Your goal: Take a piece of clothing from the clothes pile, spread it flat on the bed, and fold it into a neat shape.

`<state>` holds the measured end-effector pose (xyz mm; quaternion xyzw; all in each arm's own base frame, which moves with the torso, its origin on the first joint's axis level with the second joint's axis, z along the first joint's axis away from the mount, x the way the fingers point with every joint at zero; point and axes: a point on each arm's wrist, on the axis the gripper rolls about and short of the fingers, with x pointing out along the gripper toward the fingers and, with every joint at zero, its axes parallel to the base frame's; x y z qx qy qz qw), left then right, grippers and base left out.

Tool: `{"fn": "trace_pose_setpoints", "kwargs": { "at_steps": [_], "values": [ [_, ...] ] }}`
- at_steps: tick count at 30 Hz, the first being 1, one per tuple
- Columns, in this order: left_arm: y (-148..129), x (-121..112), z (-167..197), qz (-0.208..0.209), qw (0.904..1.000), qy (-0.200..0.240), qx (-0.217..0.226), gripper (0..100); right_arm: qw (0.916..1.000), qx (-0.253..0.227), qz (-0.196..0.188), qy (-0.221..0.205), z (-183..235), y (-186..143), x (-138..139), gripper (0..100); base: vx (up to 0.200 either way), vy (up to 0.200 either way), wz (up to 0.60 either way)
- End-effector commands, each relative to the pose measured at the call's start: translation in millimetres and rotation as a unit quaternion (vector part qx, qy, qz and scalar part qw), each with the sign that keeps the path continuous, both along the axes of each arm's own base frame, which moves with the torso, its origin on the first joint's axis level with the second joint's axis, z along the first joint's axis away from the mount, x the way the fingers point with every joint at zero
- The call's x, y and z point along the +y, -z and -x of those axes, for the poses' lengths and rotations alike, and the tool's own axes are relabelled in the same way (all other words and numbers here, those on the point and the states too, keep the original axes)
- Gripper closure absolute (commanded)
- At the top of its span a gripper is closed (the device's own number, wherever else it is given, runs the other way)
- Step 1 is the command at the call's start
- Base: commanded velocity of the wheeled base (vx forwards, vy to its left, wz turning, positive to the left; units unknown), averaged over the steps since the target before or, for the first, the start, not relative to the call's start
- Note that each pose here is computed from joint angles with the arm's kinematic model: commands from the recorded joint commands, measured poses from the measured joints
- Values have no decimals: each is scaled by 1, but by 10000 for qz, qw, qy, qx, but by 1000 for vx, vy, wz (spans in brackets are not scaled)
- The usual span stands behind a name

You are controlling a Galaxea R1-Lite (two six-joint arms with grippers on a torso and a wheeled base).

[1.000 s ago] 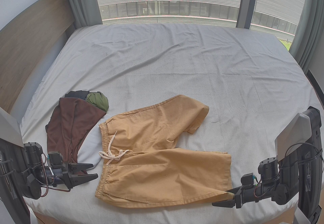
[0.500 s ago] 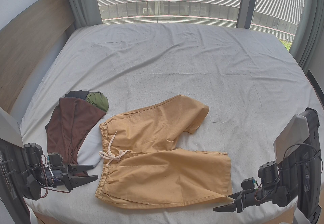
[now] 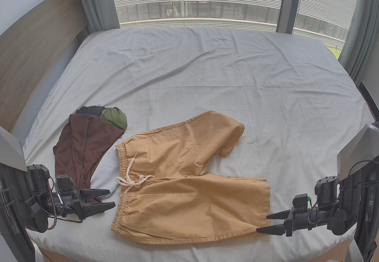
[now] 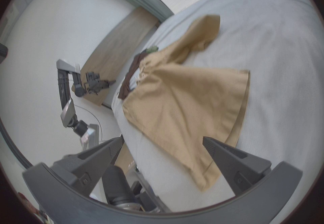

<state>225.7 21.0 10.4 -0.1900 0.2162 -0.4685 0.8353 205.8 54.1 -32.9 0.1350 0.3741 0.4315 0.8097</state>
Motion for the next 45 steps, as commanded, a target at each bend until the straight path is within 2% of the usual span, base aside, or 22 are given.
{"fn": "trace_pose_setpoints", "kwargs": {
  "at_steps": [1,7,9,11,14,18,23,27,32,37,45],
  "values": [
    [-25,-6,-14,25,9988,125,-462,0,9896,-1263,-582,361,-25,-61,-9,0,0,0,0],
    [-43,-16,-29,187,9977,272,-587,0,9799,-1532,-1131,592,-67,-84,1,0,0,0,0],
    [-48,-15,-37,169,9966,266,-757,0,9769,-1604,-1252,646,-82,-87,13,0,0,0,0],
    [-52,-14,-48,130,9952,203,-947,0,9732,-1636,-1331,916,-102,-85,30,0,0,0,0],
    [-58,-13,-56,56,9936,-1,-1129,0,9706,-1699,-1367,1020,-123,-75,46,0,0,0,0],
    [-63,-12,-60,-31,9913,-258,-1292,0,9716,-1629,-1320,1094,-142,-72,51,0,0,0,0],
    [-65,-11,-66,-95,9894,-503,-1358,0,9652,-1750,-1215,1515,-172,-71,57,0,0,0,0],
    [-63,-18,-72,-128,9886,-614,-1366,0,9690,-1567,-1103,1562,-186,-67,65,0,0,0,0],
    [-62,-27,-73,-93,9898,-592,-1296,0,9684,-1460,-947,1787,-207,-49,71,0,0,0,0],
    [-59,-28,-75,-81,9908,-587,-1217,0,9729,-1259,-857,1738,-208,-35,77,0,0,0,0],
    [-54,-28,-75,-86,9918,-578,-1139,0,9758,-1085,-763,1737,-211,-14,81,0,0,0,0]
  ]
}}
